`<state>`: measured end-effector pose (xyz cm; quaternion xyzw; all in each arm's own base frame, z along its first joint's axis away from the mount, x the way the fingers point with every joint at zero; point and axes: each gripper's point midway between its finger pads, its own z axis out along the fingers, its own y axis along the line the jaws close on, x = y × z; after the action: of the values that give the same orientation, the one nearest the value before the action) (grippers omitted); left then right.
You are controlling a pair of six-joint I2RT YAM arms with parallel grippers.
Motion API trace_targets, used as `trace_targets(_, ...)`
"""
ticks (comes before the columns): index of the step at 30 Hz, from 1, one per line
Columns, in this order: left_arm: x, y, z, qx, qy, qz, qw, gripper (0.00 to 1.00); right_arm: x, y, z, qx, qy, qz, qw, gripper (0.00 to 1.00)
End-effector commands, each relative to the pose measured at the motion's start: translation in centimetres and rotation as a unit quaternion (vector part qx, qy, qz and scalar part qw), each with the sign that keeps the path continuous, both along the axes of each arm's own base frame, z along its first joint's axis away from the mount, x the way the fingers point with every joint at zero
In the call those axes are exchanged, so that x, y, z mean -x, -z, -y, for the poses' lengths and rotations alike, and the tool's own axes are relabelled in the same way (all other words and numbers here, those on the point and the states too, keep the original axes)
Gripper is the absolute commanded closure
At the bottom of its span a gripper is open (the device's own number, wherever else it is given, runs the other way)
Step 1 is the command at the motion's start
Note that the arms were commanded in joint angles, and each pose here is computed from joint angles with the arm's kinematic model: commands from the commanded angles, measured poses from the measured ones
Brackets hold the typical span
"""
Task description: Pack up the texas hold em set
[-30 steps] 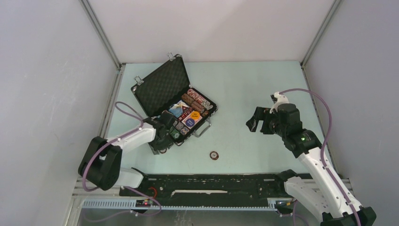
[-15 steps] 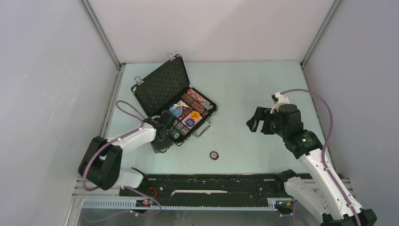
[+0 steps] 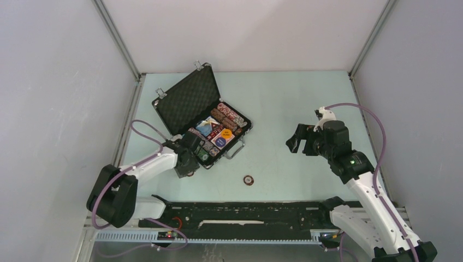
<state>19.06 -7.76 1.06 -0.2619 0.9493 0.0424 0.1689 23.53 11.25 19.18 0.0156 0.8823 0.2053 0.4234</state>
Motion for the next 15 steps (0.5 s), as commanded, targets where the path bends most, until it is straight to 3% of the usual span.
trace_targets(1, 0.3, 1.3, -1.0, -0.023, 0.000, -0.021, 1.000, 0.50, -0.4, -0.2, 0.2, 0.000, 0.007, 0.008, 1.000, 0.05)
trace_targets(10, 0.6, 1.1, -0.7, -0.021, 0.009, -0.028, 0.999, 0.60, -0.4, -0.2, 0.2, 0.000, 0.007, 0.008, 1.000, 0.05)
trace_targets(15, 0.8, -0.6, 0.5, -0.021, 0.049, -0.005, 0.999, 0.58, -0.4, -0.2, 0.2, 0.000, 0.007, 0.008, 1.000, 0.05)
